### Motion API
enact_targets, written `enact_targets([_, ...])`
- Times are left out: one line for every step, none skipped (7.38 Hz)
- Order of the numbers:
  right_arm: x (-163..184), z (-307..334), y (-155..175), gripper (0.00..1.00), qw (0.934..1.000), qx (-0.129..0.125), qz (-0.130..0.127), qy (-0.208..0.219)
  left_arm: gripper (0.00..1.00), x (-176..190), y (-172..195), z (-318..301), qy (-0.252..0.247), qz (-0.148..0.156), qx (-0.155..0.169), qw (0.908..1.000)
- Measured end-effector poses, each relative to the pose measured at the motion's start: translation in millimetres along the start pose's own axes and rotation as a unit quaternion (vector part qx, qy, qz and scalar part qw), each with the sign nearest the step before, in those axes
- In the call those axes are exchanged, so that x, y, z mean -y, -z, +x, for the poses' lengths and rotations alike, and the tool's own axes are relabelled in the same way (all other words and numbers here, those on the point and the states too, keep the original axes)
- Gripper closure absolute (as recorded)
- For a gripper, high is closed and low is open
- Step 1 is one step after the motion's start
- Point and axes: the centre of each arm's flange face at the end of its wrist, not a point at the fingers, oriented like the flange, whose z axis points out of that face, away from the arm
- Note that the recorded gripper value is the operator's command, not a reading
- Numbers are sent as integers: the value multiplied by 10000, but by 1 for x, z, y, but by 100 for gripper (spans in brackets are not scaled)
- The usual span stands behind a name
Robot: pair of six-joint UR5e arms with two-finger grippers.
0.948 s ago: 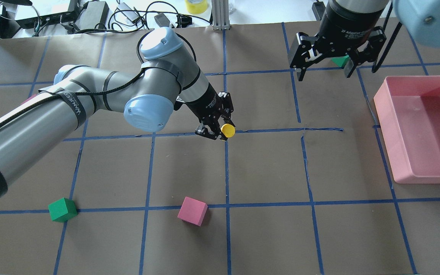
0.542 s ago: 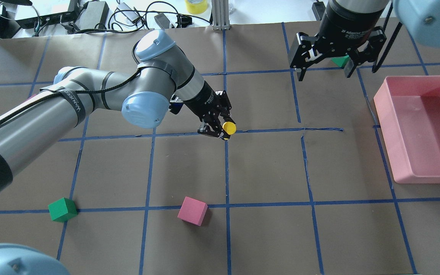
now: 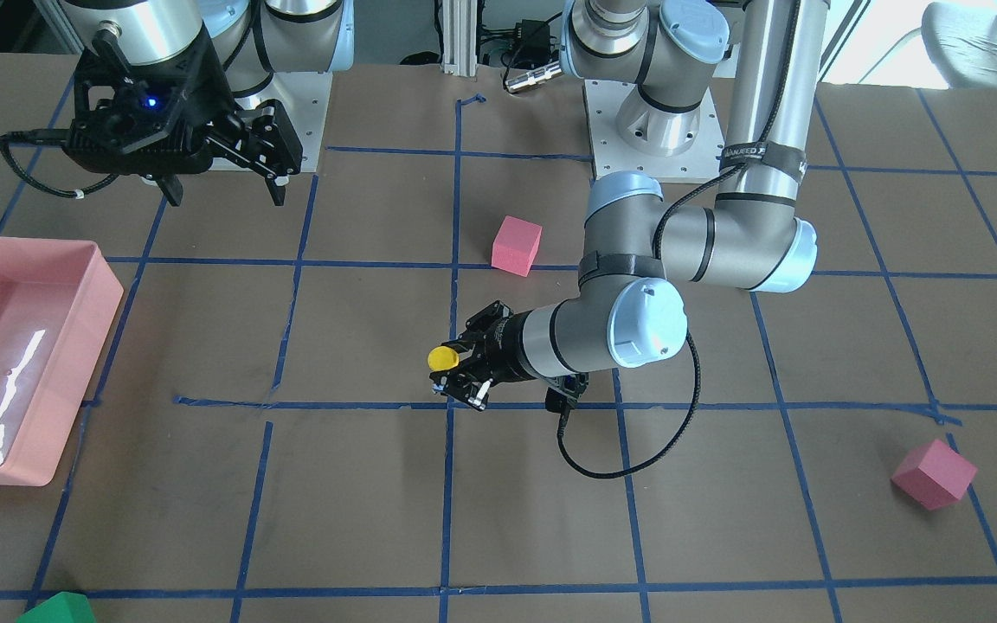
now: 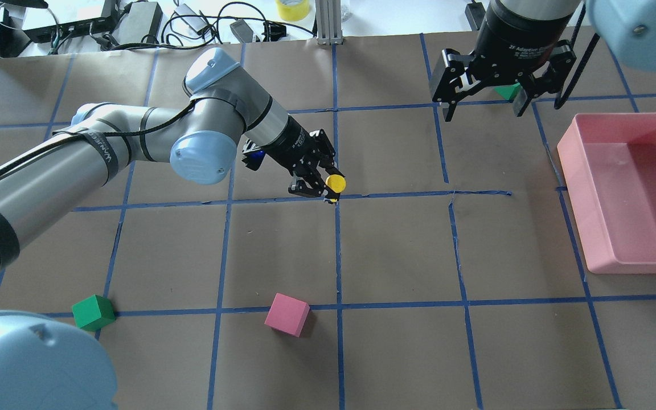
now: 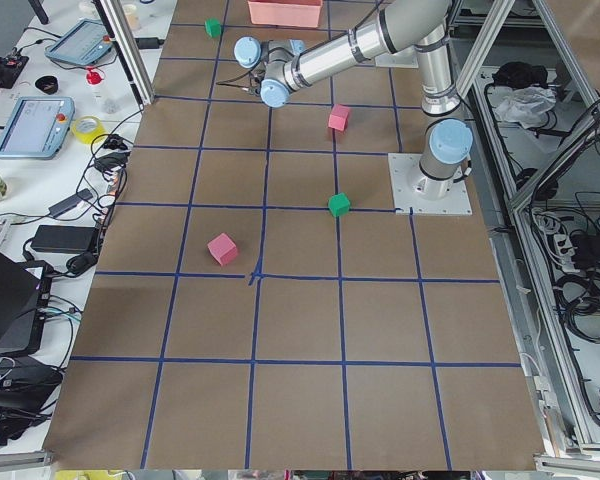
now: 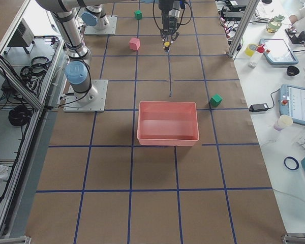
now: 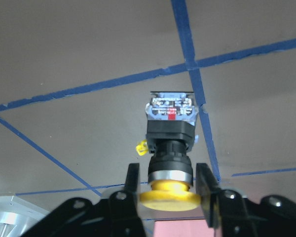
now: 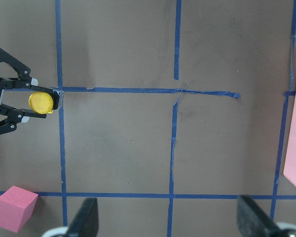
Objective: Align button upright
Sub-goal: 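Lower the button onto the table standing upright with the left gripper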
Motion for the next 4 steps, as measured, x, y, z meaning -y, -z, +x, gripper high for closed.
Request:
enact_targets([0,0,0,0,10000,-4,-2,-5,100,5,-5,2,-2,-48,-1,10000])
enact_targets([0,0,0,0,10000,-5,-1,-7,100,9,-9,3,-11,-55,12,10000])
enact_targets([0,0,0,0,10000,-6,1,-7,100,12,-10,4,-41,-51,16,10000])
enact_targets([0,0,0,0,10000,-3,-3,-3,96,14,-12,4,-77,-45,26,10000])
